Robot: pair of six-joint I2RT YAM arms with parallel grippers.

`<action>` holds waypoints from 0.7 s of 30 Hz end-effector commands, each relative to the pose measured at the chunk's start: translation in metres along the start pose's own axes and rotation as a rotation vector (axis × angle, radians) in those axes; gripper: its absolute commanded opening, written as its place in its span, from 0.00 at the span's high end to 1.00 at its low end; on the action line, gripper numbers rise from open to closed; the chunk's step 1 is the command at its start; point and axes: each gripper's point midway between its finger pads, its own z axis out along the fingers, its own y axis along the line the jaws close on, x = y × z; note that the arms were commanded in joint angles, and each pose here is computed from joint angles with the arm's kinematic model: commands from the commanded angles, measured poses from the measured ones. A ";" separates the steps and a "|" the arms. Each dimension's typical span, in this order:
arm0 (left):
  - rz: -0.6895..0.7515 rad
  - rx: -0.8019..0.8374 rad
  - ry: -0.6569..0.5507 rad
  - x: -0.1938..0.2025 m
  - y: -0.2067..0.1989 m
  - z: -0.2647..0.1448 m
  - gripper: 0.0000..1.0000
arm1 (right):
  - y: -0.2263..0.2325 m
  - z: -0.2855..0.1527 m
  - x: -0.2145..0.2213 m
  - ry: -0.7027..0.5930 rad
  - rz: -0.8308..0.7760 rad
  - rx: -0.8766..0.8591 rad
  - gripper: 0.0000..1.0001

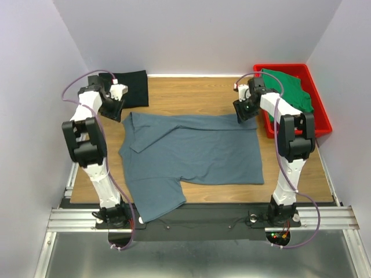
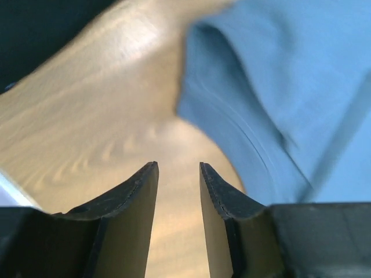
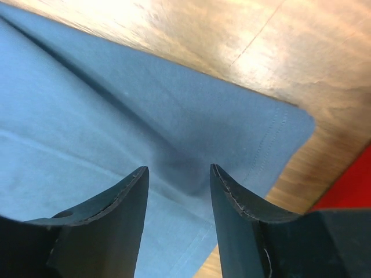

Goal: Fold and stack the t-shirts
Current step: Fold the tshirt

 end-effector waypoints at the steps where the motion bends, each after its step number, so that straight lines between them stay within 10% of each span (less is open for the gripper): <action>1: 0.158 0.102 -0.209 -0.030 -0.044 -0.089 0.51 | 0.007 -0.049 -0.044 -0.140 -0.003 -0.010 0.48; 11: 0.299 0.340 -0.229 -0.067 -0.153 -0.052 0.48 | 0.009 -0.040 -0.058 -0.151 0.032 -0.049 0.48; 21: 0.240 0.410 -0.158 -0.054 -0.174 -0.021 0.50 | 0.068 -0.055 -0.096 -0.229 -0.008 -0.263 0.51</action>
